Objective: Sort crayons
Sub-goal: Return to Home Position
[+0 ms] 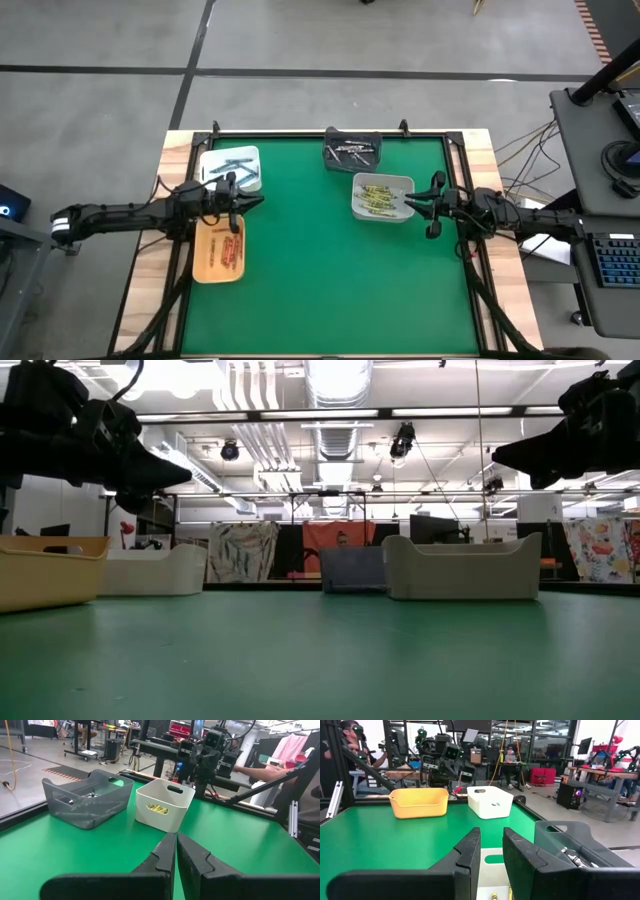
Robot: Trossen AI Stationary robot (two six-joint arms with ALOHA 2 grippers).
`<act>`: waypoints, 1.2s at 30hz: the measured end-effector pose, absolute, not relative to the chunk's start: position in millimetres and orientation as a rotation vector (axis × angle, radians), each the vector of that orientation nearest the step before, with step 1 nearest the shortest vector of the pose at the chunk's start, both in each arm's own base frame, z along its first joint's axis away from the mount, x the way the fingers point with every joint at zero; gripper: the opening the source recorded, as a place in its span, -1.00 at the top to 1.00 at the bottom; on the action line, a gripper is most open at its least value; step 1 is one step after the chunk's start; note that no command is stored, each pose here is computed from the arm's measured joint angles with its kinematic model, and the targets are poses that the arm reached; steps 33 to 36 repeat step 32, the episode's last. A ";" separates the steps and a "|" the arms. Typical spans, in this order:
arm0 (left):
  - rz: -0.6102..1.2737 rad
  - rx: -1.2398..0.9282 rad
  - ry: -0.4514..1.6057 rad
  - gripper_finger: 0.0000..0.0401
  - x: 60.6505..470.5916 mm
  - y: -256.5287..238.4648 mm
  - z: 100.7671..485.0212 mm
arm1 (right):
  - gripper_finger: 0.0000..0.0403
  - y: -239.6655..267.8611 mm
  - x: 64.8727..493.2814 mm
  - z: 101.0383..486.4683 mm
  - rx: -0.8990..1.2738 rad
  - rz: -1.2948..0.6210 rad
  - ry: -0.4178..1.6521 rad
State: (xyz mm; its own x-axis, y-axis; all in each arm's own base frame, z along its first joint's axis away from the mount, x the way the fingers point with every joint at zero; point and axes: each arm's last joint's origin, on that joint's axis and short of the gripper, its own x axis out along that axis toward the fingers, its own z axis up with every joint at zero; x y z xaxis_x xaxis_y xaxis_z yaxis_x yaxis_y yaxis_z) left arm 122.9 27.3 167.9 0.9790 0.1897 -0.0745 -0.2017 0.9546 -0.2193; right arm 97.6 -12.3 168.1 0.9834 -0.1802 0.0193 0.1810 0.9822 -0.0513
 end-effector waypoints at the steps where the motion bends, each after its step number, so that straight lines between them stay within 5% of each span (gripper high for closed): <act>1: 0.199 -0.228 0.055 1.00 123.0 27.3 167.7 | 0.65 -12.3 97.6 168.2 -0.053 -0.182 -0.015; 36: 0.203 -0.234 0.098 1.00 125.7 27.9 163.0 | 0.65 -12.2 97.6 168.5 -0.053 -0.181 -0.018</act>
